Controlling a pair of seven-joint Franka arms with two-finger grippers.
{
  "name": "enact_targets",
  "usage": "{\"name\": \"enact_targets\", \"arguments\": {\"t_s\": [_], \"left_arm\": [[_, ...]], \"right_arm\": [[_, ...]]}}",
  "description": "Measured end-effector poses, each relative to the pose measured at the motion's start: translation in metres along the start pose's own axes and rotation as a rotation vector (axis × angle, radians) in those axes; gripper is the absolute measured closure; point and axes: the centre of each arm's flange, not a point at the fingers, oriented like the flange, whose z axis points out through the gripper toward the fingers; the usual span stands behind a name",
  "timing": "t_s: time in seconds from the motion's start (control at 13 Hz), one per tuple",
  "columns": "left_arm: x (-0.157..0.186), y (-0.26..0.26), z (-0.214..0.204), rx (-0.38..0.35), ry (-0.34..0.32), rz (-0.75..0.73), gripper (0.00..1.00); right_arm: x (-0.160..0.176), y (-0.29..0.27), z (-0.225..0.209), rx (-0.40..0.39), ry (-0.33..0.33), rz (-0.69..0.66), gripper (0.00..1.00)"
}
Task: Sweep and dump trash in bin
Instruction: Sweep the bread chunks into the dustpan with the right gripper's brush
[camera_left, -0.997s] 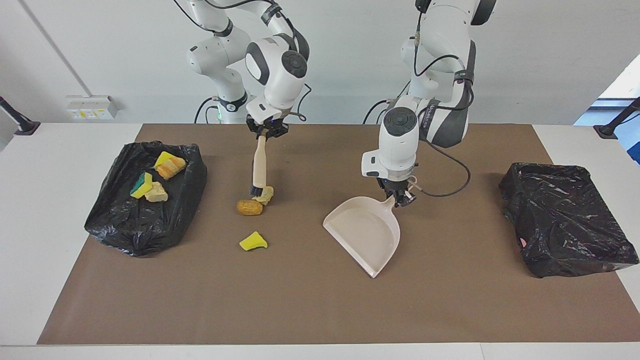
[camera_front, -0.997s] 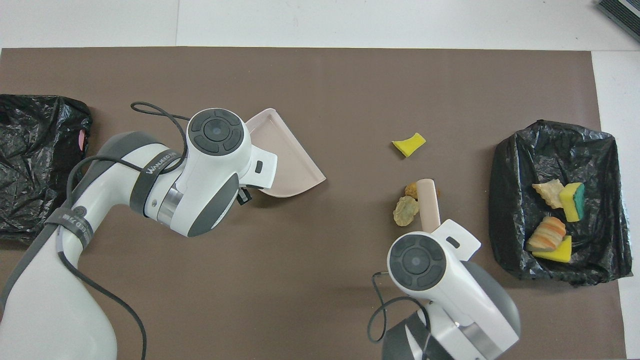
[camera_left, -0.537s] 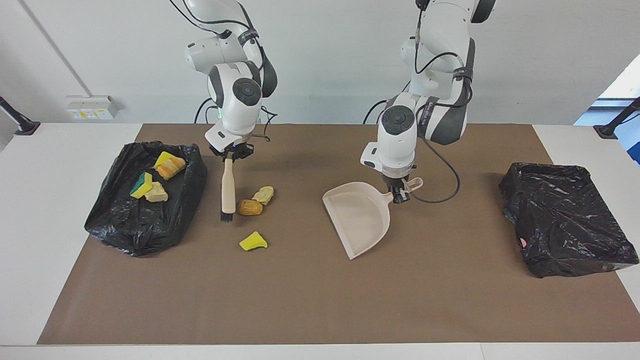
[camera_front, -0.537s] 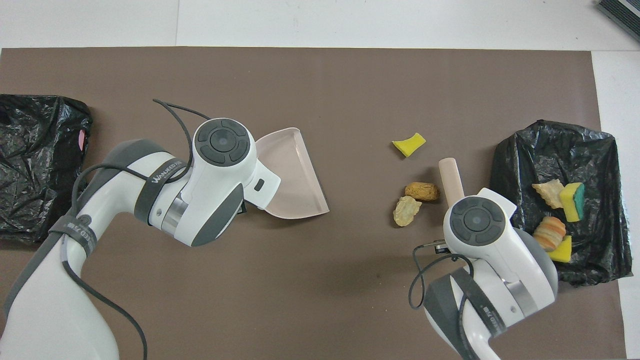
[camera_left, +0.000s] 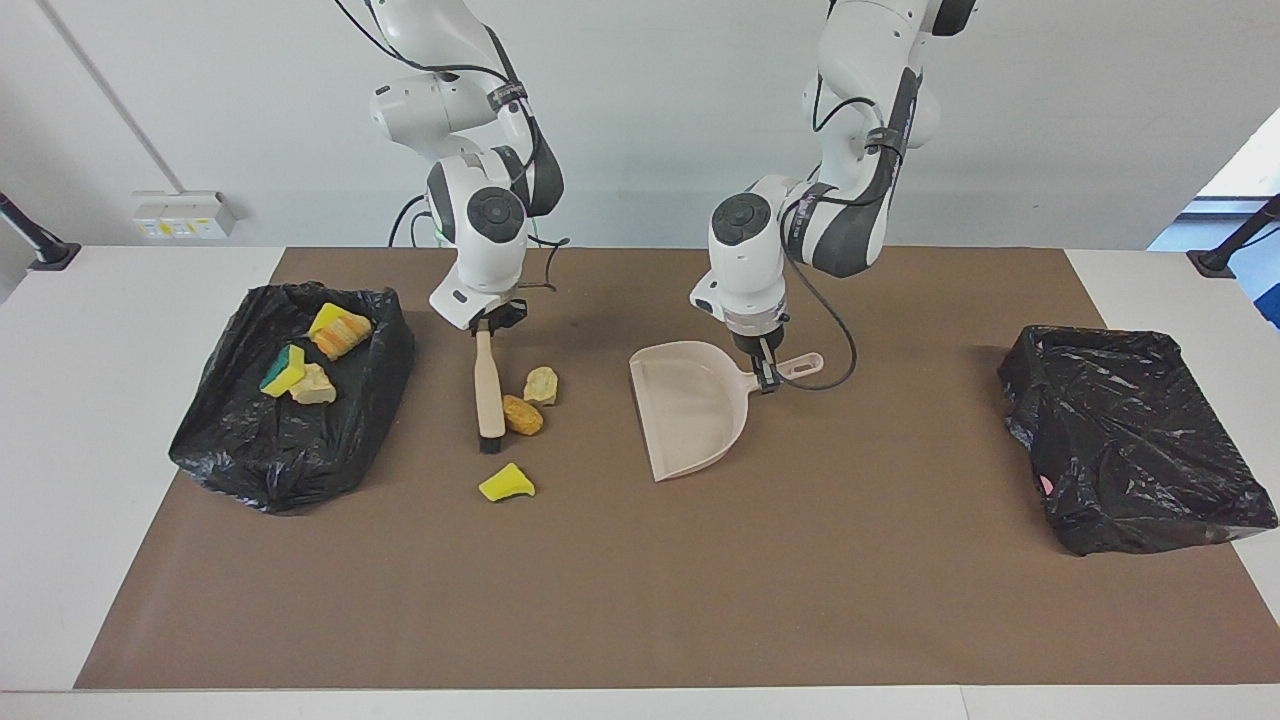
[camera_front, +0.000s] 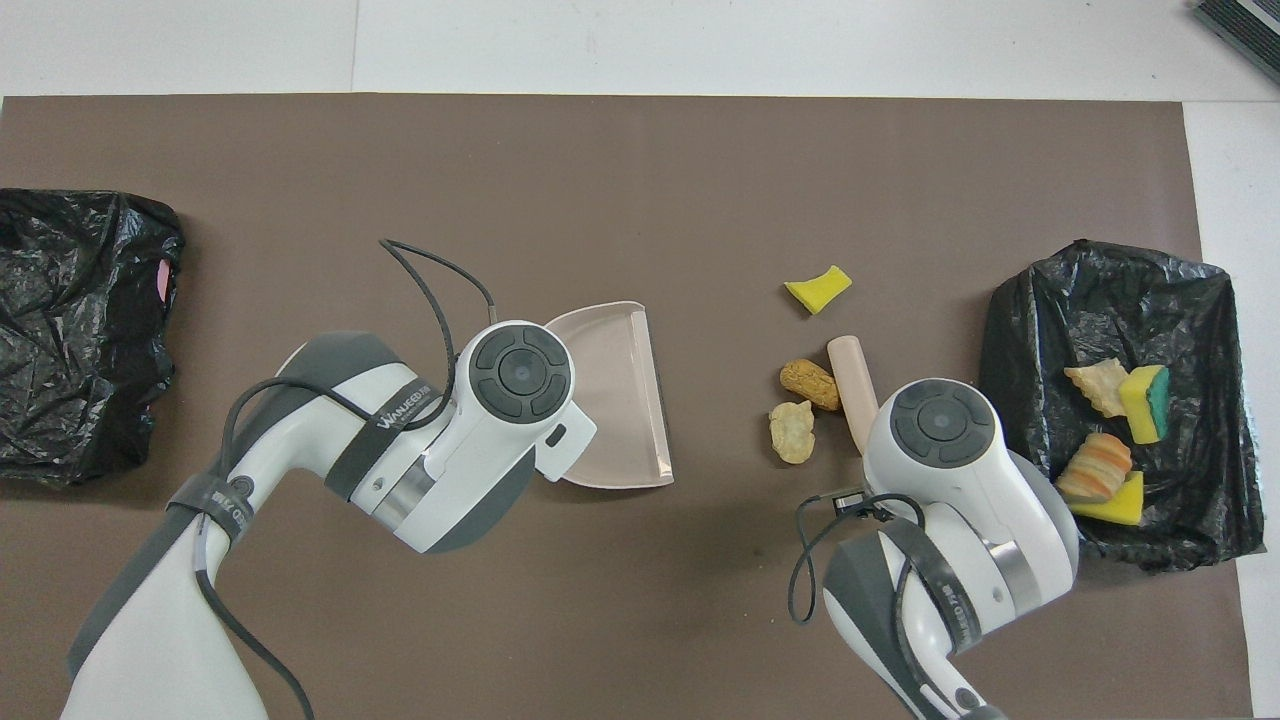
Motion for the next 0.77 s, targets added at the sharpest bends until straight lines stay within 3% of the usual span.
{"name": "enact_targets", "arguments": {"t_s": [0.54, 0.77], "left_arm": [[0.017, 0.042, -0.003, 0.047, -0.050, -0.007, 0.67], [0.023, 0.051, 0.001, 0.059, -0.069, -0.055, 0.67]], "right_arm": [[-0.011, -0.073, -0.017, 0.209, 0.010, -0.024, 0.74], [-0.010, -0.098, -0.029, 0.370, -0.001, 0.013, 0.74]]}}
